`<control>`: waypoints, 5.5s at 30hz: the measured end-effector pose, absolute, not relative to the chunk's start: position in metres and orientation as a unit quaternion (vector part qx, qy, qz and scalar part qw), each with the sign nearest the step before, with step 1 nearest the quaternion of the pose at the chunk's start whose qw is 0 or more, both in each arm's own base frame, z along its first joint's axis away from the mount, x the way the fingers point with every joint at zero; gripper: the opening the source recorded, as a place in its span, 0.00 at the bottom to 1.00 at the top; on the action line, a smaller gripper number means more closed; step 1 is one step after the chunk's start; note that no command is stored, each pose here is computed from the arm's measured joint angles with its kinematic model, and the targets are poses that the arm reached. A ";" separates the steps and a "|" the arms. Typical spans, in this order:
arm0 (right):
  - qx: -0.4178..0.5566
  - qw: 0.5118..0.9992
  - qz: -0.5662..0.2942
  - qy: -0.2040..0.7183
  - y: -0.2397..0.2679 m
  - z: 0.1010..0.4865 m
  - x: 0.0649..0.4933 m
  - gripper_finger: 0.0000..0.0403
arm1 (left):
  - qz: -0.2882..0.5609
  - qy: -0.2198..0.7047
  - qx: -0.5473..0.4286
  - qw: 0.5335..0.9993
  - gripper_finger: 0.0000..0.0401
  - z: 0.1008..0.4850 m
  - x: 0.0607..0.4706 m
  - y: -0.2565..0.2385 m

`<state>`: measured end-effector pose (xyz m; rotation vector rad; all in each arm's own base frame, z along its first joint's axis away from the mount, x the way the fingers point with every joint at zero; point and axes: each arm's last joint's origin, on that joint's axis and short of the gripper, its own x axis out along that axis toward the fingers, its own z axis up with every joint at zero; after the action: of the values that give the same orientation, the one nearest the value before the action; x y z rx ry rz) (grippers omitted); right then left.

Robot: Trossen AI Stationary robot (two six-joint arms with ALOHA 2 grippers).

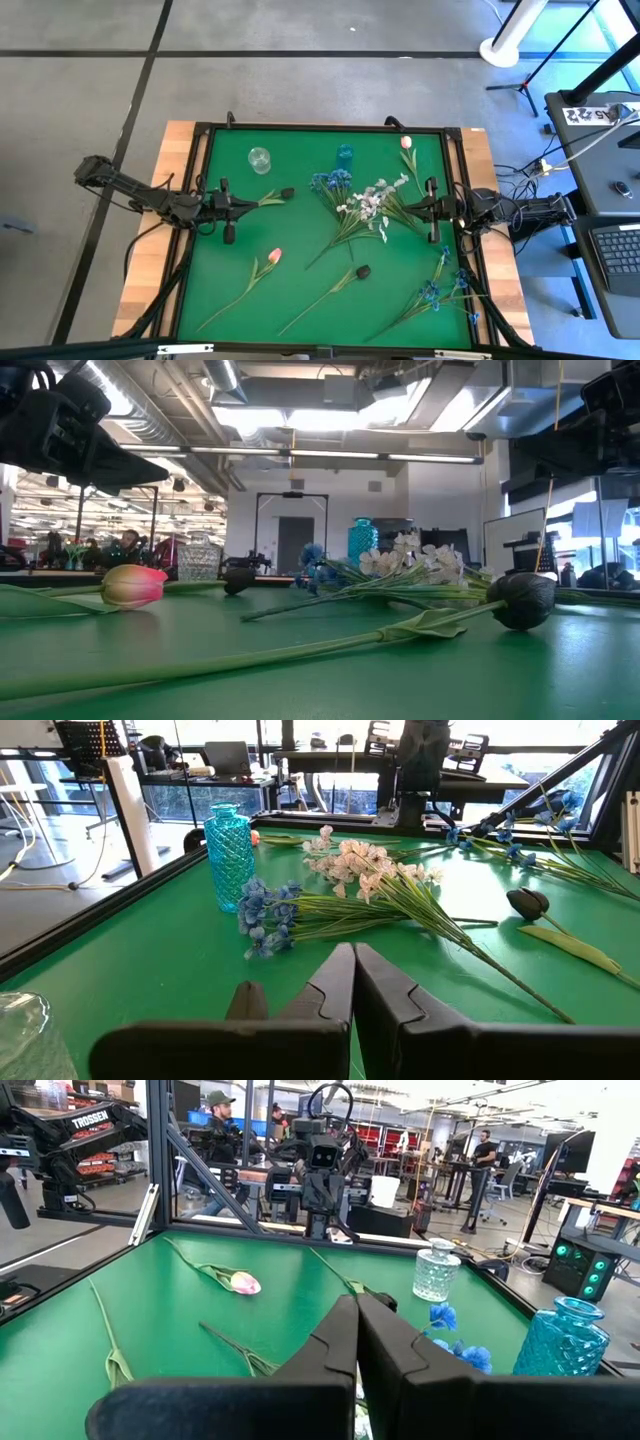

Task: Sort flowers into vase by color
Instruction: Put the top pink tulip into the blue vase

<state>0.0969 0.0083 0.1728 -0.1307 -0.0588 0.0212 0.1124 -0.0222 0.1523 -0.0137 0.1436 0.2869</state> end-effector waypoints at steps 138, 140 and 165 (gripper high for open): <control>0.264 0.642 -0.431 0.576 -0.155 0.137 0.161 0.40 | 0.143 0.072 -0.007 0.987 0.00 0.152 0.112 -0.022; 0.265 0.642 -0.430 0.577 -0.155 0.137 0.161 0.38 | 0.143 0.072 -0.007 0.987 0.00 0.152 0.112 -0.022; 0.206 0.855 -0.375 0.294 -0.132 0.243 0.145 0.03 | 0.143 0.071 -0.007 0.987 0.00 0.152 0.112 -0.022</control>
<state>0.1445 -0.1324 0.2431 0.4341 0.6181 -0.7881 0.1124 -0.0222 0.1524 -0.0137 0.1435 0.2871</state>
